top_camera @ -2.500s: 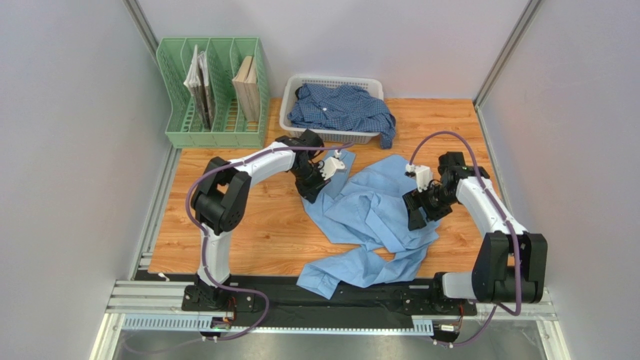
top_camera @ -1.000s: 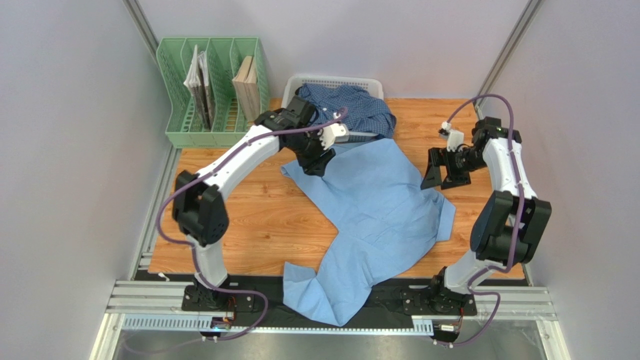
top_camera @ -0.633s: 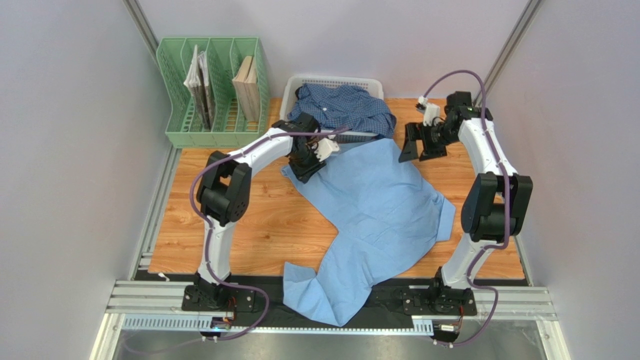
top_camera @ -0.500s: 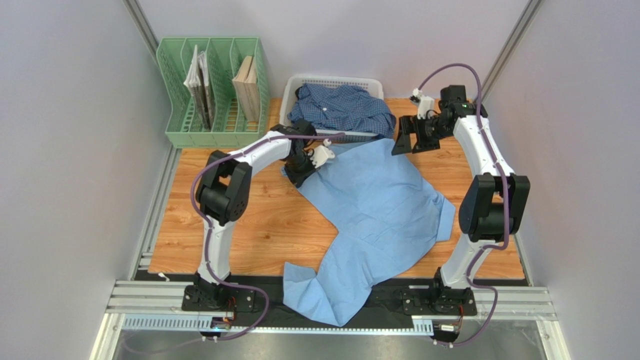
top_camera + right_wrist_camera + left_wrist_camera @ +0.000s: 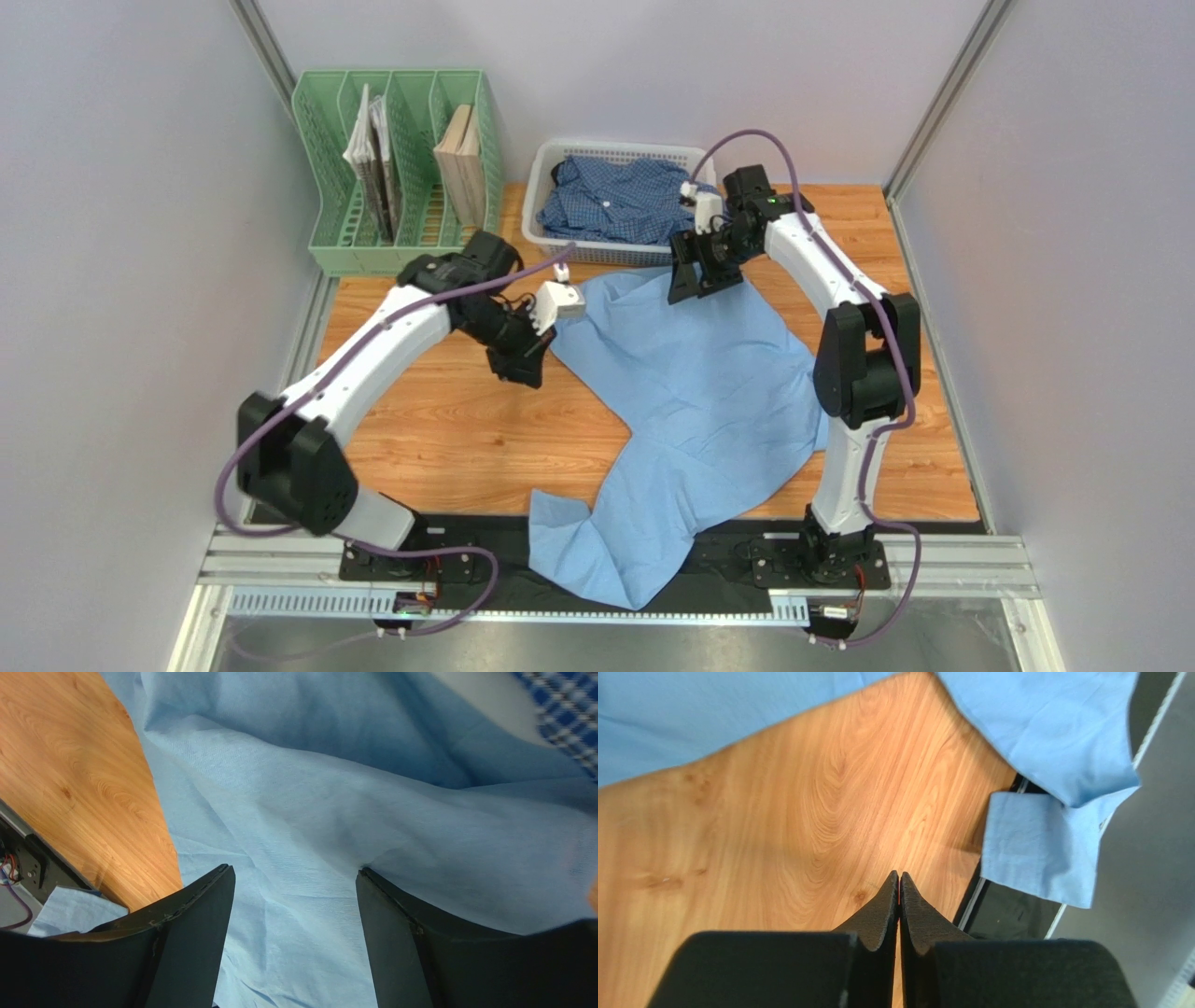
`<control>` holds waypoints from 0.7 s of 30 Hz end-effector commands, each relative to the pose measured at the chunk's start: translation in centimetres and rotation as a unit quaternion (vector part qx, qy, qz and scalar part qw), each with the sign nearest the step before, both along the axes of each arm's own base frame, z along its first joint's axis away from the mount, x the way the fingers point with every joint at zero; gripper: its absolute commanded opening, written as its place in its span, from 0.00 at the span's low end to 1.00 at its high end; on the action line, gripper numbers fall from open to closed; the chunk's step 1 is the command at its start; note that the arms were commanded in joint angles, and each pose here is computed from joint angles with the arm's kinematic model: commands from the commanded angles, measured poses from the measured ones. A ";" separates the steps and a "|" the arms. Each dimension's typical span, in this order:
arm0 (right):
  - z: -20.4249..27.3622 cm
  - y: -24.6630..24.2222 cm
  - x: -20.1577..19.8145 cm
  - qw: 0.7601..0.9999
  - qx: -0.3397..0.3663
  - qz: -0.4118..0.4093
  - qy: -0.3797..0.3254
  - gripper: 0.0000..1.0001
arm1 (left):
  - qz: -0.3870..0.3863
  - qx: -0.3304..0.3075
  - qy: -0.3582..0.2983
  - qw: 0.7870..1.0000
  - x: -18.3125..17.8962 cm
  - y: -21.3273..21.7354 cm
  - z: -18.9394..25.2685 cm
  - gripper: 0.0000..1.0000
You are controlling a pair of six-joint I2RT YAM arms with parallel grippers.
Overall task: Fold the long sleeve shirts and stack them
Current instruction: Flatten the shirt out
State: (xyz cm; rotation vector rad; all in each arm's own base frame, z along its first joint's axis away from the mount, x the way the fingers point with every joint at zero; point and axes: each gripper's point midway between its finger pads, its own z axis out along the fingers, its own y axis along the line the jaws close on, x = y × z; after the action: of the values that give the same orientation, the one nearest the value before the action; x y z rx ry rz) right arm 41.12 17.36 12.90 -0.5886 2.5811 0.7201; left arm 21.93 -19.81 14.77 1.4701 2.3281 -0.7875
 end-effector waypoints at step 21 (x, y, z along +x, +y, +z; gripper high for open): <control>0.0 -3.4 2.8 0.998 -0.043 -0.041 0.008 0.78 | 0.103 -0.097 -0.168 0.976 0.8 3.8 12.9 0.69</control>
State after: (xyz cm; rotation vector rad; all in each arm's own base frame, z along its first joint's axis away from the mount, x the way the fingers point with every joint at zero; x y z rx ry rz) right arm 45.76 12.44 14.26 -0.4763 2.5746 0.5470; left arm 21.97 -16.87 24.92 1.1987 2.1198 -0.7261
